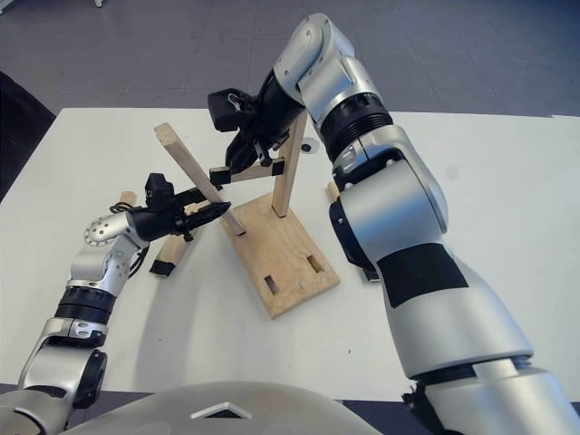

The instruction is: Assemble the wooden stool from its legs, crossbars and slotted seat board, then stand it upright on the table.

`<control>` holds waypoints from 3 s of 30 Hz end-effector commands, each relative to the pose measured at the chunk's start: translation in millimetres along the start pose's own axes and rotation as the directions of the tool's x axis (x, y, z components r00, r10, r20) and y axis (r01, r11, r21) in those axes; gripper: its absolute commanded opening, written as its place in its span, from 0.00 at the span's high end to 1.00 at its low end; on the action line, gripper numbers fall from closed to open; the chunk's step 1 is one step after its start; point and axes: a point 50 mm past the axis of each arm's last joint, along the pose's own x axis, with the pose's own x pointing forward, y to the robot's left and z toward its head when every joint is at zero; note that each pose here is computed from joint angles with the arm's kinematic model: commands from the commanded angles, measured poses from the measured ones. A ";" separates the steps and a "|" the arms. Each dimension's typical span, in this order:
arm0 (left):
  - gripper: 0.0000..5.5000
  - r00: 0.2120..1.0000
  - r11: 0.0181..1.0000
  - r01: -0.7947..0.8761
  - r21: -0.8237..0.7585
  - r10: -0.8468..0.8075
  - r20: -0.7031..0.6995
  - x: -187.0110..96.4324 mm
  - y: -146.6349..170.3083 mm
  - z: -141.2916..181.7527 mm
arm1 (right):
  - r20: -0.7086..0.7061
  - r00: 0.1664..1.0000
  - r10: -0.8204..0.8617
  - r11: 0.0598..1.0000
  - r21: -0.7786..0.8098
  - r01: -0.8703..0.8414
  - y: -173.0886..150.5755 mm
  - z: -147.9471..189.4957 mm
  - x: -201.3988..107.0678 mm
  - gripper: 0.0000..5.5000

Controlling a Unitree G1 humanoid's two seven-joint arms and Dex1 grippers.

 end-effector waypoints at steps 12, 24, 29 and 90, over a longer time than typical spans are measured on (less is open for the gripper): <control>0.63 0.981 0.993 -0.118 -0.029 0.112 -0.159 -18.7 3.6 -26.0 | -0.047 0.995 0.091 0.986 0.142 -0.084 21.2 -43.5 44.7 0.91; 0.63 0.973 0.992 -0.120 0.030 0.124 -0.196 -11.9 5.8 -27.1 | 0.107 0.978 -0.179 0.984 0.045 0.175 -6.8 -1.2 -21.6 0.85; 0.63 0.973 0.993 -0.117 0.028 0.120 -0.197 -13.1 5.3 -28.8 | 0.126 0.968 -0.216 0.976 0.056 0.211 -9.1 0.4 -24.3 0.68; 0.63 0.937 0.991 0.118 0.065 -0.089 -0.338 41.3 18.5 4.7 | -0.038 0.612 -0.790 0.501 0.535 0.680 114.5 -176.5 -18.2 0.98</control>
